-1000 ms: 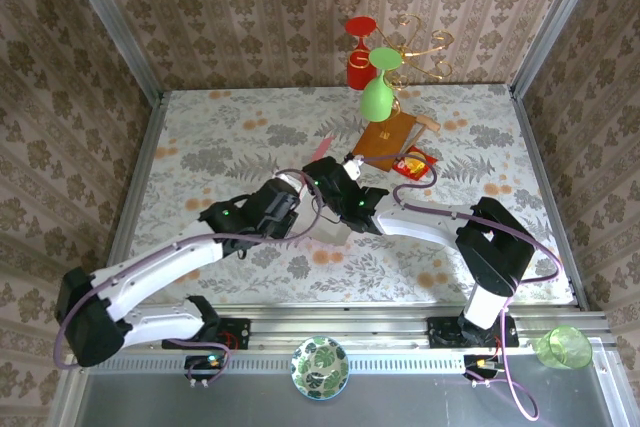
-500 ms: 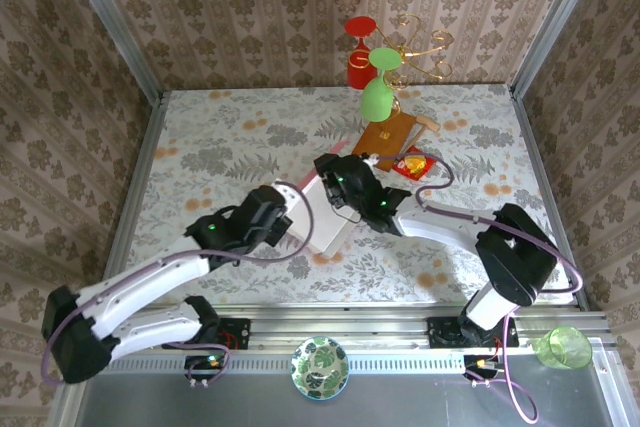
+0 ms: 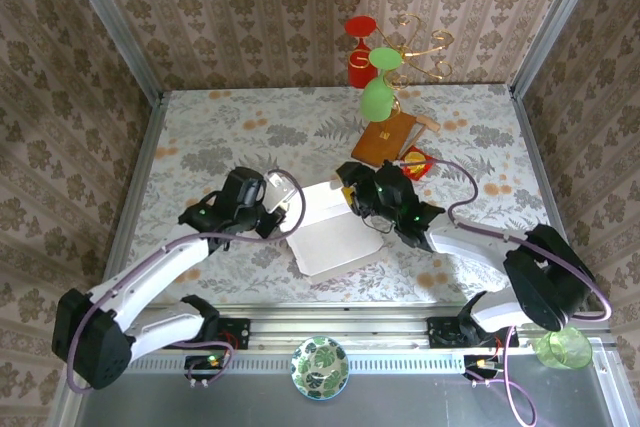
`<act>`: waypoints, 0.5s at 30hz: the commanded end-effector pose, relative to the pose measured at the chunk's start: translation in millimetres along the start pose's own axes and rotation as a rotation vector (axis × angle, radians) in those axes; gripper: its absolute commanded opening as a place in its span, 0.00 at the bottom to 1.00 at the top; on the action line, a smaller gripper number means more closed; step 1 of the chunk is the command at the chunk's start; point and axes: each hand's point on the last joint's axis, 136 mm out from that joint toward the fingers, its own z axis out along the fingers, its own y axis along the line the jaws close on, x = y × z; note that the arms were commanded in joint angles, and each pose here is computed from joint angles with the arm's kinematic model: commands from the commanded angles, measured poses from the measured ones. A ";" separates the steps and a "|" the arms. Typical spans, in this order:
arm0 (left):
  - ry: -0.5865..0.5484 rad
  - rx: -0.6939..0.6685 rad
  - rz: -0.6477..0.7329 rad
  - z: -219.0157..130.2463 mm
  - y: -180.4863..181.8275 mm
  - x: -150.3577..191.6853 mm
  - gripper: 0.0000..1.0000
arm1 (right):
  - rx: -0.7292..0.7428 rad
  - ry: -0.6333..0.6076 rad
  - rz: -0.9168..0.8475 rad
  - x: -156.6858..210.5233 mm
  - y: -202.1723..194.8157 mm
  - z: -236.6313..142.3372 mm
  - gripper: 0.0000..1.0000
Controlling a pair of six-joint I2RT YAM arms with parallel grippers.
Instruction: Fold the paper box
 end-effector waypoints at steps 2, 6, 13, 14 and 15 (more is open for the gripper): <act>-0.054 0.029 0.034 4.7 0.3 -23.7 0.00 | -0.071 -0.020 0.047 -4.6 22.7 -18.5 0.64; -0.072 0.032 0.037 8.6 1.4 -29.7 0.00 | -0.041 -0.043 0.071 -11.7 12.5 -17.7 0.60; -0.073 0.039 0.048 10.3 2.0 -30.1 0.00 | -0.016 -0.070 0.154 -23.6 -3.3 -2.7 0.52; -0.071 0.038 0.049 10.4 2.6 -30.0 0.00 | -0.019 -0.070 0.153 -24.3 -1.4 -2.2 0.48; -0.071 0.039 0.047 10.9 2.8 -29.7 0.00 | -0.020 -0.072 0.151 -24.9 0.5 -2.0 0.44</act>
